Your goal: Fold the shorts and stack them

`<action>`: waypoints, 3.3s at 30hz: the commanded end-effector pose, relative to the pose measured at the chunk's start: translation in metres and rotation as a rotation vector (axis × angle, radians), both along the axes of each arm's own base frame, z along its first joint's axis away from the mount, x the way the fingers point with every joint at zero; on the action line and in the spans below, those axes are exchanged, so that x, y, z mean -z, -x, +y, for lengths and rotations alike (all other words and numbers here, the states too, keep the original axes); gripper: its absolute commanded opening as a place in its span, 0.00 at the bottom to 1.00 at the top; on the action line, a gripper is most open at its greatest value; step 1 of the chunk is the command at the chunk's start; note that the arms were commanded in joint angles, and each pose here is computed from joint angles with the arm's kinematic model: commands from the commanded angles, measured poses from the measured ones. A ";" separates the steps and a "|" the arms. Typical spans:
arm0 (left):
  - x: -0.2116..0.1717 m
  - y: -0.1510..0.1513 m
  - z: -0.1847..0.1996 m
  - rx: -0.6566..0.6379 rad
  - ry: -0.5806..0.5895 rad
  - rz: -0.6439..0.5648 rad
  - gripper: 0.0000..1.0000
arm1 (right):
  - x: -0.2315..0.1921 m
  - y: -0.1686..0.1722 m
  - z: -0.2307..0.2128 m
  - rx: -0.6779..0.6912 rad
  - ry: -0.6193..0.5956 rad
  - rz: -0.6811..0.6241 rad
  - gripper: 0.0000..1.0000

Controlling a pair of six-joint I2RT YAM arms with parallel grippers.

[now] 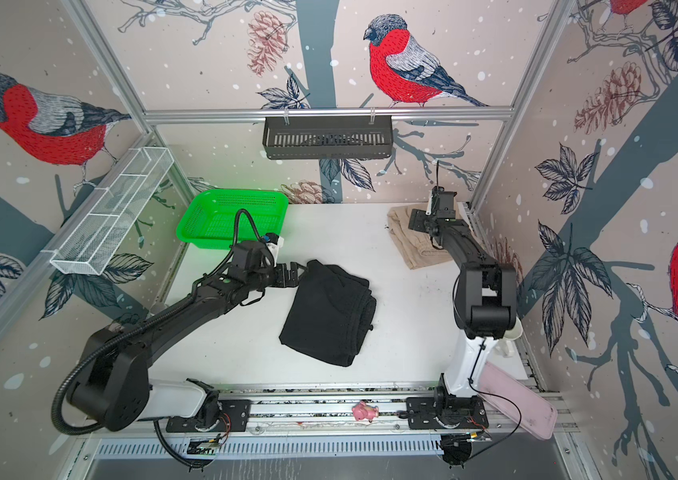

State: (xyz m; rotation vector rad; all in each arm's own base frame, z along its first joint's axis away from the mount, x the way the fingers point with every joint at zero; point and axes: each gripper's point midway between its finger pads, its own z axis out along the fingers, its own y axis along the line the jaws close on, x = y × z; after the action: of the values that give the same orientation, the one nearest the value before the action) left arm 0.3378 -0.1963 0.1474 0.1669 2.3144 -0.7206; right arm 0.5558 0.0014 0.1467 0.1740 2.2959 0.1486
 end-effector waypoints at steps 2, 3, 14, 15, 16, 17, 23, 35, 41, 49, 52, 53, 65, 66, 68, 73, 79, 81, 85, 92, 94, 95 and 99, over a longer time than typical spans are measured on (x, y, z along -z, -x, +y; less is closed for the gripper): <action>0.009 0.011 0.014 -0.075 0.052 0.002 0.98 | 0.036 -0.006 -0.016 -0.011 -0.022 0.105 0.84; 0.014 0.016 0.018 -0.088 0.051 0.009 0.98 | 0.044 -0.008 -0.019 -0.007 -0.023 0.119 0.84; 0.043 0.032 0.049 -0.195 -0.011 0.023 0.98 | 0.107 0.032 -0.011 -0.021 -0.107 0.249 0.84; 0.043 0.032 0.050 -0.197 -0.007 0.024 0.98 | 0.109 0.041 -0.008 -0.021 -0.121 0.250 0.84; 0.044 0.031 0.050 -0.195 -0.004 0.025 0.98 | 0.111 0.050 -0.007 -0.018 -0.136 0.252 0.84; 0.043 0.030 0.049 -0.194 0.000 0.025 0.98 | 0.111 0.058 -0.004 -0.022 -0.150 0.252 0.84; 0.046 0.030 0.049 -0.183 0.006 0.030 0.98 | 0.121 0.120 0.025 -0.033 -0.233 0.302 0.84; 0.058 0.029 0.036 -0.123 0.052 0.073 0.98 | 0.091 0.231 0.059 -0.014 -0.225 0.309 0.85; 0.057 0.025 0.026 -0.082 0.076 0.066 0.98 | 0.084 0.258 0.063 0.009 -0.203 0.311 0.85; 0.061 0.021 0.019 -0.035 0.082 0.048 0.98 | 0.050 0.273 0.086 -0.053 -0.176 0.258 0.86; 0.055 0.015 0.007 0.039 0.091 0.020 0.98 | 0.033 0.284 0.109 -0.136 -0.200 0.237 0.86; 0.051 0.013 0.002 0.064 0.107 0.015 0.98 | 0.026 0.286 0.120 -0.182 -0.206 0.209 0.86; 0.034 0.009 0.035 -0.124 0.011 0.128 0.98 | 0.002 0.334 0.276 -0.859 0.076 0.095 0.85; 0.027 0.014 0.044 -0.163 0.009 0.119 0.98 | 0.003 0.336 0.292 -0.916 0.098 0.092 0.85; 0.016 0.024 0.066 -0.268 -0.017 0.107 0.98 | 0.010 0.340 0.320 -1.029 0.135 0.107 0.86; -0.019 0.051 0.098 -0.403 0.021 -0.015 0.98 | 0.043 0.327 0.367 -1.159 0.263 0.152 0.86; -0.035 0.075 0.123 -0.478 -0.030 -0.046 0.98 | 0.084 0.316 0.391 -1.235 0.327 0.241 0.86; -0.034 0.078 0.125 -0.483 -0.036 -0.047 0.98 | 0.099 0.313 0.393 -1.240 0.334 0.278 0.86; -0.029 0.079 0.124 -0.480 -0.037 -0.032 0.98 | 0.116 0.291 0.398 -1.169 0.349 0.292 0.81; -0.025 0.075 0.121 -0.469 -0.040 -0.016 0.98 | 0.108 0.209 0.406 -0.799 0.256 0.232 0.76; -0.022 0.074 0.119 -0.462 -0.039 -0.003 0.98 | 0.104 0.194 0.412 -0.728 0.158 0.239 0.75; -0.019 0.074 0.118 -0.462 -0.036 0.006 0.98 | 0.098 0.189 0.417 -0.721 0.098 0.232 0.75; -0.010 0.074 0.113 -0.451 -0.009 0.033 0.98 | 0.041 0.182 0.438 -0.795 -0.077 0.143 0.81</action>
State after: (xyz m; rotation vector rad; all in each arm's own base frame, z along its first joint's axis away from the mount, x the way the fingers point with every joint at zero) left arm 0.2610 -0.0803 0.1583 -0.3292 2.2799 -0.4461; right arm 0.3722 0.4189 0.0604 -0.7893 2.4489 0.4372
